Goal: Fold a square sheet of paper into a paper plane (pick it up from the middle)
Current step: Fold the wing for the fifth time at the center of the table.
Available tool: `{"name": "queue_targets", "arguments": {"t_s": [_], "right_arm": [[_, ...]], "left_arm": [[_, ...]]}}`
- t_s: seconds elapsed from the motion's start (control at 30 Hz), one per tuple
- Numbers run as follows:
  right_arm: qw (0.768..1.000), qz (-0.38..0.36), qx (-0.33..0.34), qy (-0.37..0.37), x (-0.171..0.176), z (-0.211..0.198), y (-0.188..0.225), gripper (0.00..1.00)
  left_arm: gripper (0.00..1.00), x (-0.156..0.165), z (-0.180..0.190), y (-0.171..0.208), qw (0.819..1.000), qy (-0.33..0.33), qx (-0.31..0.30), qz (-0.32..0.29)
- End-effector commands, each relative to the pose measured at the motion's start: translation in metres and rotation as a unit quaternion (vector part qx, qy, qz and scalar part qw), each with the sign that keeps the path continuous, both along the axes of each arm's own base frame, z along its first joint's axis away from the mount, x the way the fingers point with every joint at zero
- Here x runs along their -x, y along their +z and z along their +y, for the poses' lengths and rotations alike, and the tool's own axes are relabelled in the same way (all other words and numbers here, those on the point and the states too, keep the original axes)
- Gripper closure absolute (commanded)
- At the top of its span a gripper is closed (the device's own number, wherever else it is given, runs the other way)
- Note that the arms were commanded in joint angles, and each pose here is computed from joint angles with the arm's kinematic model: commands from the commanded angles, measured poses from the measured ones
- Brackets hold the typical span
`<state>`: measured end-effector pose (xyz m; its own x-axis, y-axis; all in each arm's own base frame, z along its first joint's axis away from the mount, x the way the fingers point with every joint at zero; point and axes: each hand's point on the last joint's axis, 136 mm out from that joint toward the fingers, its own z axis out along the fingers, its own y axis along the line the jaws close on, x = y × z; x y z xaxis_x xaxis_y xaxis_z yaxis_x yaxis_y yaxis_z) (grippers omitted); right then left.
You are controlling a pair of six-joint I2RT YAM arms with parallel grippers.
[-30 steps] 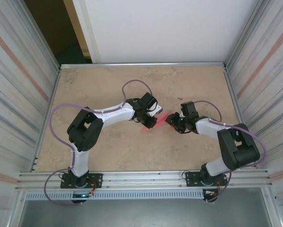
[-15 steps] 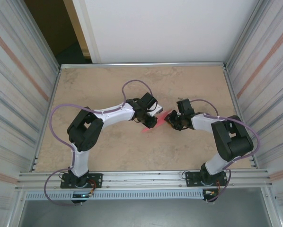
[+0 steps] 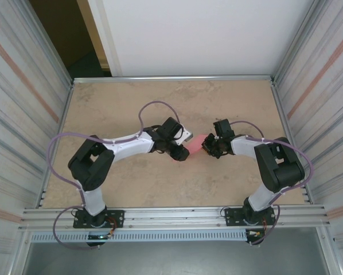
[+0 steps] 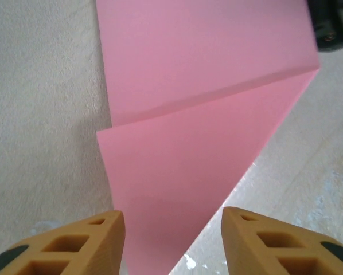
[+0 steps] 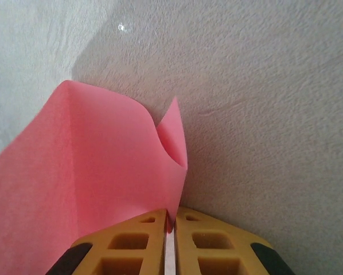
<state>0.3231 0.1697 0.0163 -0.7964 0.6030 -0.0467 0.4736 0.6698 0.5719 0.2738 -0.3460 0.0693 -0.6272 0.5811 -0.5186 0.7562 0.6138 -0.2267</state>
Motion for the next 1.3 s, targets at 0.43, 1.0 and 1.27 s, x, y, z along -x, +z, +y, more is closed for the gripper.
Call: {"name": "queue_targets", "arguments": {"t_s": [0.43, 1.0, 1.27], "right_arm": [[1.000, 0.017, 0.007, -0.004, -0.007, 0.001, -0.005, 0.88], [1.000, 0.026, 0.008, -0.001, -0.005, 0.001, -0.006, 0.88], [1.000, 0.028, 0.009, 0.001, -0.005, 0.000, -0.007, 0.87]], "left_arm": [[0.37, 0.007, 0.000, 0.009, 0.973, -0.087, 0.046, -0.209], [0.59, 0.001, -0.022, -0.014, 0.947, -0.163, 0.010, -0.277], [0.78, 0.003, -0.026, -0.016, 0.948, -0.171, 0.015, -0.268]]}}
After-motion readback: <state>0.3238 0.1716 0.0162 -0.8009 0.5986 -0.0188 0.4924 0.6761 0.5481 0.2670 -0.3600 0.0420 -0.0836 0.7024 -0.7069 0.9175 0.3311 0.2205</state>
